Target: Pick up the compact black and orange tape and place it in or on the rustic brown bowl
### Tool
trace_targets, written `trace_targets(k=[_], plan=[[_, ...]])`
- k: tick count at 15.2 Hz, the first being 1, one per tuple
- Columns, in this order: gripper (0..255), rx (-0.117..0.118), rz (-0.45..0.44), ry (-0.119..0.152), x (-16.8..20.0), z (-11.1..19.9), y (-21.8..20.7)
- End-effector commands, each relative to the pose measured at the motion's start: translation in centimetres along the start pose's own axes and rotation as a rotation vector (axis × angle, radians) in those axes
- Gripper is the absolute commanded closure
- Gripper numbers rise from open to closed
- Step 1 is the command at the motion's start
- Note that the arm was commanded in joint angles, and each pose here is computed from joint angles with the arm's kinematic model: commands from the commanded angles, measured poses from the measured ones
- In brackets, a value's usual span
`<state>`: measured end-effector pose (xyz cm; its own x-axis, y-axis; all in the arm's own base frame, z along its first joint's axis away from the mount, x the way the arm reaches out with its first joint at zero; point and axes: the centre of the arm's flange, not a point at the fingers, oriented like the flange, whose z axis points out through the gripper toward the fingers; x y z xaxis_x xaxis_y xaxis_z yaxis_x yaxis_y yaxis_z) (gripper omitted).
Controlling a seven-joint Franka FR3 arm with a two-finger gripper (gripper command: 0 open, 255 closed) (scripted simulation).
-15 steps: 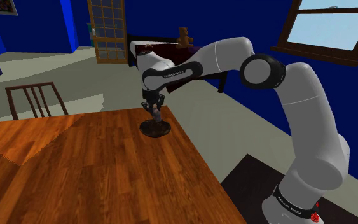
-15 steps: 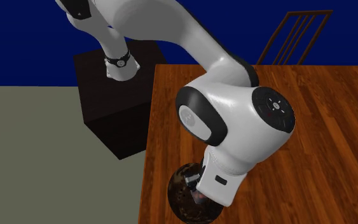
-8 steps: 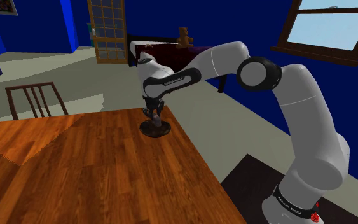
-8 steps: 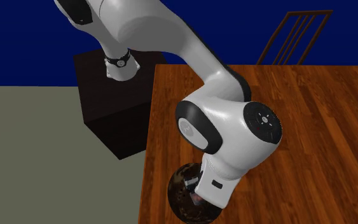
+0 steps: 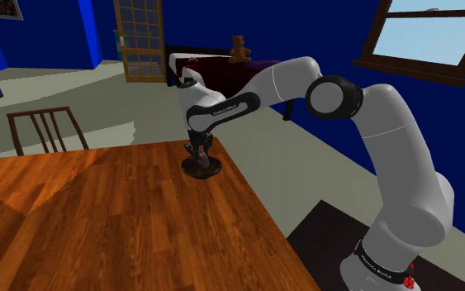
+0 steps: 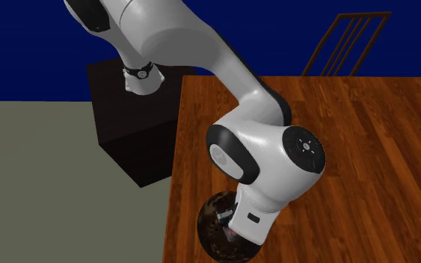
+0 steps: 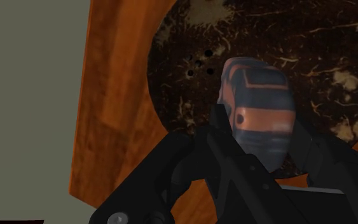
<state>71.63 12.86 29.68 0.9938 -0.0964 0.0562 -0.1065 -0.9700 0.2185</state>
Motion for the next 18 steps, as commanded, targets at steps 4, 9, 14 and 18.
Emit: trace_targets(k=[4,9,14,18], plan=[[0,0.000,0.000,0.000,0.0,0.0,0.0],[0,0.000,0.000,0.000,0.0,-1.3,0.0],[0,0.000,0.000,0.000,0.0,-5.0,0.0],[0,0.000,0.000,0.000,0.0,-5.0,0.0]])
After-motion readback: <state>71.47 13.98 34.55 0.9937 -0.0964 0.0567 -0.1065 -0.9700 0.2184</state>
